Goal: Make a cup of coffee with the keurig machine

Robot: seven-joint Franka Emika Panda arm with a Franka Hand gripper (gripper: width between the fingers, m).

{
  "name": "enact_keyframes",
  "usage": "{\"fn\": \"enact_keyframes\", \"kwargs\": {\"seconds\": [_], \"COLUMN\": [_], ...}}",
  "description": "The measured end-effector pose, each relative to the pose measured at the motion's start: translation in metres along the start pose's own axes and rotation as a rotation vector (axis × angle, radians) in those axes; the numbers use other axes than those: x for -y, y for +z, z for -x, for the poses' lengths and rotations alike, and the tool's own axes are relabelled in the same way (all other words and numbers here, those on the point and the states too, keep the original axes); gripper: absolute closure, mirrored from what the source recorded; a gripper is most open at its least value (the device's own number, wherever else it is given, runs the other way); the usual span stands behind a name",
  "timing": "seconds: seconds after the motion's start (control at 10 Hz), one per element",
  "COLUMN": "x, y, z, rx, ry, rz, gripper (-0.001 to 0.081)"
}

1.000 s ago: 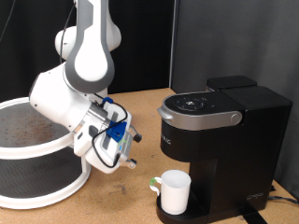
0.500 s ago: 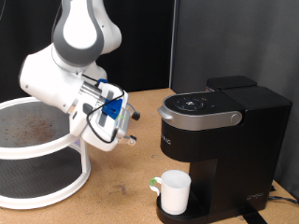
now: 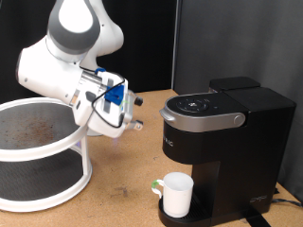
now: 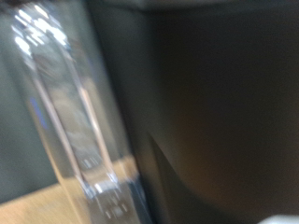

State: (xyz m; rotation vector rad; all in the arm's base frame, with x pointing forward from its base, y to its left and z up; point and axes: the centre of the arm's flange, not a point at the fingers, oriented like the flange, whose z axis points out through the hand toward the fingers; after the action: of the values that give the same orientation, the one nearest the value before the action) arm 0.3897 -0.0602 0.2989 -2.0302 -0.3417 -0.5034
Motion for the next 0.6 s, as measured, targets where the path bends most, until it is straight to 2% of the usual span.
{"fn": "enact_keyframes", "kwargs": {"seconds": [0.2, 0.3, 0.4, 0.6], "x": [0.023, 0.034, 0.046, 0.071], "y": [-0.006, -0.009, -0.011, -0.014], "z": [-0.014, -0.020, -0.026, -0.045], "rx": [0.000, 0.018, 0.043, 0.029], "ry": [-0.097, -0.150, -0.204, -0.304], "rz": [-0.074, -0.079, -0.067, -0.012], "gripper": [-0.0001, -0.0001, -0.0001, -0.0001]}}
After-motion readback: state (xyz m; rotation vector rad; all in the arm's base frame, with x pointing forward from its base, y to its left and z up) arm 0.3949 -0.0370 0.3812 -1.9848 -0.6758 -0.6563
